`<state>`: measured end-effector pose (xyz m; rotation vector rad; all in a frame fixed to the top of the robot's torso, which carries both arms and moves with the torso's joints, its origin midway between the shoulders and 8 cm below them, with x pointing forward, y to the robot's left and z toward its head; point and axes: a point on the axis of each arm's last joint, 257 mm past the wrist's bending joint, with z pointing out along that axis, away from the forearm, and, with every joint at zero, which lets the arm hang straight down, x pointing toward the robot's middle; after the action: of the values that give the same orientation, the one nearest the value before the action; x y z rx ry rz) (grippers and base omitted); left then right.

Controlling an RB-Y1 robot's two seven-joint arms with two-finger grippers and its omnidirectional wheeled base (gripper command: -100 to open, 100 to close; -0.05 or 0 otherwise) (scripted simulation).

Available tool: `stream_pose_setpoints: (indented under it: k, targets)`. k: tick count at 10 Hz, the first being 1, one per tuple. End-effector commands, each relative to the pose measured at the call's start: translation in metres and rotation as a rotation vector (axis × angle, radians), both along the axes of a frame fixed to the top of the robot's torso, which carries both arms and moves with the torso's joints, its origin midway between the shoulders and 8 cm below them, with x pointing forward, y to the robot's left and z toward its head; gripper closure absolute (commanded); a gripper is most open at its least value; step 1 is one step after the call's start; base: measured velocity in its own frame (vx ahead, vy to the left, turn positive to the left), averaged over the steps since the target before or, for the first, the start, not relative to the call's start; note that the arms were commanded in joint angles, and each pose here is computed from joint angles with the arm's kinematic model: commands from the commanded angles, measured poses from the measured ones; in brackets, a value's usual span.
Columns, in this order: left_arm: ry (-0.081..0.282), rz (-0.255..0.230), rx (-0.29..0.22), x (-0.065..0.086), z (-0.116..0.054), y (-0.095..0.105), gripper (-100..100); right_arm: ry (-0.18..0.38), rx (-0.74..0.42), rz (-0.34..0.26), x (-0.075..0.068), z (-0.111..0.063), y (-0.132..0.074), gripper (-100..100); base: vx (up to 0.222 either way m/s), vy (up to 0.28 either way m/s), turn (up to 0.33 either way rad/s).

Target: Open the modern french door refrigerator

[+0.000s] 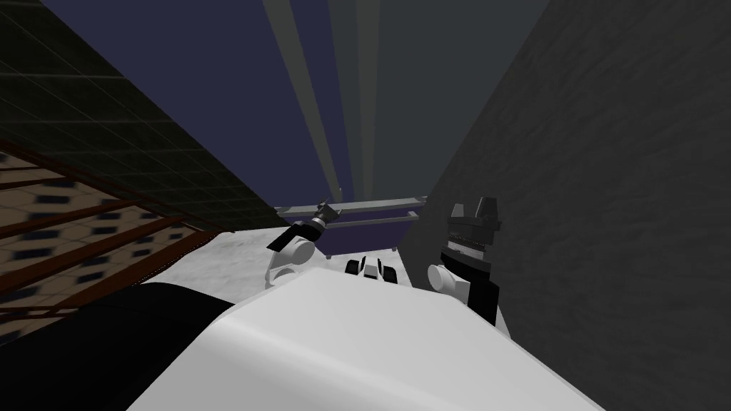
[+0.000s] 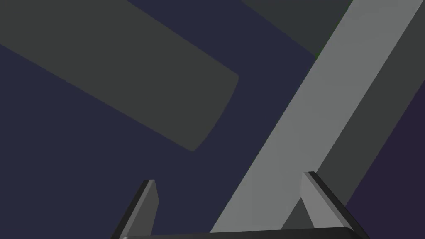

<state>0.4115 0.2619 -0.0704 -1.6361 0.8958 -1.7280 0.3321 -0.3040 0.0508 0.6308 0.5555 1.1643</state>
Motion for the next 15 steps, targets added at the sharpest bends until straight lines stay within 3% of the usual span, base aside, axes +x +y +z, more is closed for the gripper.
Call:
stream_pose_setpoints:
  k: [1, 4, 8, 9, 12, 15]
  targets:
    - [-0.012, -0.014, -0.09, -0.006, 0.016, -0.01, -100, 0.0, 0.0, 0.0, 0.0, 0.0, 0.0, 0, 0.033, -0.079, 0.048]
    - [-0.059, -0.012, -0.164, -0.014, 0.041, -0.016, -100, 0.0, 0.0, 0.0, 0.0, 0.0, 0.0, 0, 0.025, -0.048, 0.027]
    - [-0.052, -0.021, -0.151, -0.011, 0.043, -0.015, -100, 0.0, 0.0, 0.0, 0.0, 0.0, 0.0, 0, 0.054, -0.027, 0.035]
    - [-0.051, -0.013, -0.154, -0.012, 0.037, -0.016, 100, 0.0, 0.0, 0.0, 0.0, 0.0, 0.0, 0, -0.061, 0.033, -0.053]
    - [-0.062, -0.022, -0.152, -0.007, 0.044, -0.01, 100, 0.0, 0.0, 0.0, 0.0, 0.0, 0.0, 0, -0.111, 0.092, -0.174]
    - [-0.056, -0.042, -0.153, 0.0, 0.044, -0.006, 100, 0.0, 0.0, 0.0, 0.0, 0.0, 0.0, 0, -0.305, 0.175, -0.359]
